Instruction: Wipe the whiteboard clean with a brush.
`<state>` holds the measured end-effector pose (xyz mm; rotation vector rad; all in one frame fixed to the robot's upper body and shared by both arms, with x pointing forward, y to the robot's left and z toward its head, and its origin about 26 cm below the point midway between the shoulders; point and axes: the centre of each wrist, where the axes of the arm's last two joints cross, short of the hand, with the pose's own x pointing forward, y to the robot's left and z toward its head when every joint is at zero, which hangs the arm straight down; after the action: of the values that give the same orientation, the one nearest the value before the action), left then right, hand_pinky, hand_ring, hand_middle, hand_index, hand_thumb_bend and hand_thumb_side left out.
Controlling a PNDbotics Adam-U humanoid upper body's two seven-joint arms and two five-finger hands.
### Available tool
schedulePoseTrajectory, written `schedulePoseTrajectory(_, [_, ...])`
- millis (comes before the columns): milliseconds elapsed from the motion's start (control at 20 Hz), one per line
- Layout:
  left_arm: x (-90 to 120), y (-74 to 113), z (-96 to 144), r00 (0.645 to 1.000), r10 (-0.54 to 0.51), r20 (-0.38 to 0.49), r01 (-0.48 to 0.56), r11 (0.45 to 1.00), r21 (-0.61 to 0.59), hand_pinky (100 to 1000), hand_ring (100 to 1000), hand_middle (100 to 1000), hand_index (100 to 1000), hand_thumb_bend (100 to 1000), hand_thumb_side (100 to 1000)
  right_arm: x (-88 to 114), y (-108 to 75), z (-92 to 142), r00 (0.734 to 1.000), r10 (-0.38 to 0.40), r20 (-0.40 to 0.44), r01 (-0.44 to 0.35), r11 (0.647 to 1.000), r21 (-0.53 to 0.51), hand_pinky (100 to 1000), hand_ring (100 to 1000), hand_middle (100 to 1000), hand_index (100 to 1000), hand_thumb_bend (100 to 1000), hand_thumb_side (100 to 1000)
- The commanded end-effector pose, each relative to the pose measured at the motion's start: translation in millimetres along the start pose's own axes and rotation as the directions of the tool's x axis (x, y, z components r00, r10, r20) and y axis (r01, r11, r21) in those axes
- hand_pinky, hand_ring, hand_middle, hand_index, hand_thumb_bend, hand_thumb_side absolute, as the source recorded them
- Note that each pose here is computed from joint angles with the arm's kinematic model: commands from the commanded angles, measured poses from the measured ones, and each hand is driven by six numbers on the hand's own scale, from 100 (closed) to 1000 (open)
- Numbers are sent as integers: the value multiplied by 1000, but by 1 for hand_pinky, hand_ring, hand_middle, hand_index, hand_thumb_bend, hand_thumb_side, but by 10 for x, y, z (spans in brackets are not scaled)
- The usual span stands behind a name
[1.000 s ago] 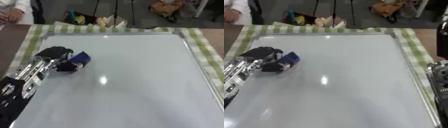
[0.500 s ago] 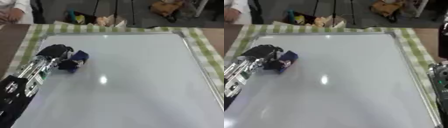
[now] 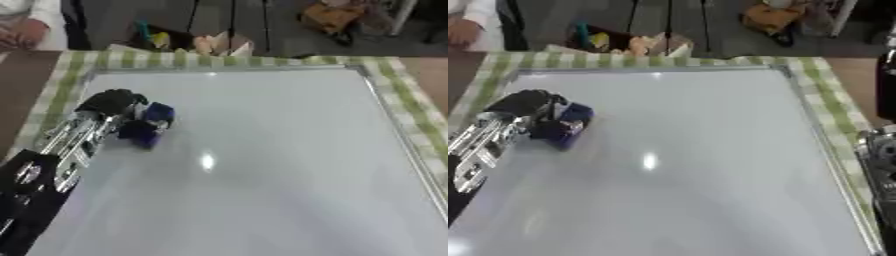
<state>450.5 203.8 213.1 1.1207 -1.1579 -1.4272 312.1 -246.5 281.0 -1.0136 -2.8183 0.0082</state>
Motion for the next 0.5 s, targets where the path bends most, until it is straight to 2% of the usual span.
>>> schedulePoseTrajectory(50, [-64,-163,-39,1000,-8,-16,7,998,-64,460,575,591,841,360,942,24,-32,-59,1000,-4,18,5,1000,-17,804,834,776,816,100,970])
schedulePoseTrajectory(200, [-34,-141,-20,1000,-12,-3,11,998,-58,399,529,550,825,335,916,26,-30,-59,1000,-6,20,6,1000,-19,803,833,775,816,100,969])
schedulePoseTrajectory(500, [-1,-131,-11,1000,-5,6,5,997,-78,356,498,520,804,292,888,25,-33,-65,1000,-6,25,7,1000,-27,802,832,773,816,100,965])
